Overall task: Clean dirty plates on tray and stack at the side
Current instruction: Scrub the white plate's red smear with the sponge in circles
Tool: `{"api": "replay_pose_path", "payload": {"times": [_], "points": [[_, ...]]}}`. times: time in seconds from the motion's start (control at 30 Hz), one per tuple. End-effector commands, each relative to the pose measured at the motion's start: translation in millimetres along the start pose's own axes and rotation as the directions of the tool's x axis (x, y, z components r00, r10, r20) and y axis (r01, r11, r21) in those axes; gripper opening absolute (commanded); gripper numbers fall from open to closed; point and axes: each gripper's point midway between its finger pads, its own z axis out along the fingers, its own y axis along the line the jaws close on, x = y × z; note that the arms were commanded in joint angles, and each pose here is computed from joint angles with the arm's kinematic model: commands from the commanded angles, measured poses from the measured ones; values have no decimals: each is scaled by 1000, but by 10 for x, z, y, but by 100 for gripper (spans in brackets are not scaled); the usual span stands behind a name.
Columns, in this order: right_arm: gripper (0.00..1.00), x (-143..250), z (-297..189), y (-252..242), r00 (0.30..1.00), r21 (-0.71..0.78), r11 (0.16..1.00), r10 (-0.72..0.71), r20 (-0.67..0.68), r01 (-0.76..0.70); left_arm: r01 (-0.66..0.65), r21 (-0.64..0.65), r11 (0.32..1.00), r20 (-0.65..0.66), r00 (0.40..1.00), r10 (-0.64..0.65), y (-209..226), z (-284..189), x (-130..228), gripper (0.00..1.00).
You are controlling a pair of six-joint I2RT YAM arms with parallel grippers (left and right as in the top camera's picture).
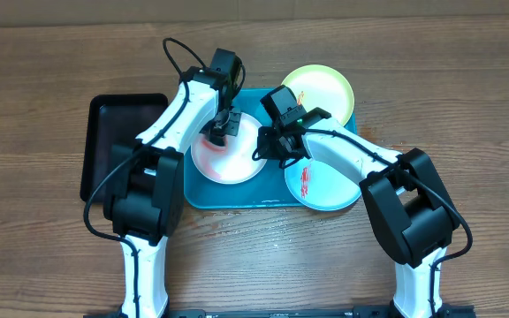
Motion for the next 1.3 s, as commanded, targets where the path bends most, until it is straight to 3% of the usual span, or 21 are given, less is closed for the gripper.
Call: {"api": "replay_pose_path", "payload": {"times": [0.0,0.13,0.33,0.63,0.8,0.9,1.1,1.27], "points": [[5,-4,13,-5,1000,1,1000,-4,-5,4,-57,235,970,-9,998,60,-514,-72,20,4],[5,-4,13,-5,1000,1,1000,-4,-5,4,-160,365,917,-35,982,185,-788,-149,205,4],[5,0,13,-7,1000,1,1000,-4,-6,4,-255,352,900,-127,940,317,-705,-167,527,4],[5,2,13,-9,1000,2,1000,-4,-7,4,-289,-15,957,-291,917,272,26,-135,688,4],[5,3,13,-9,1000,2,1000,-4,-7,4,-147,-318,937,-215,973,80,440,-184,490,4],[5,3,13,-9,1000,2,1000,-4,-7,4,-43,-396,917,-127,992,-8,531,-200,362,4],[5,3,13,-10,1000,2,1000,-4,-8,4,133,-347,928,52,991,-123,428,-139,40,4],[5,4,13,-11,1000,3,1000,-4,-8,4,87,-1,996,43,995,-87,-180,-31,-98,4]]}}
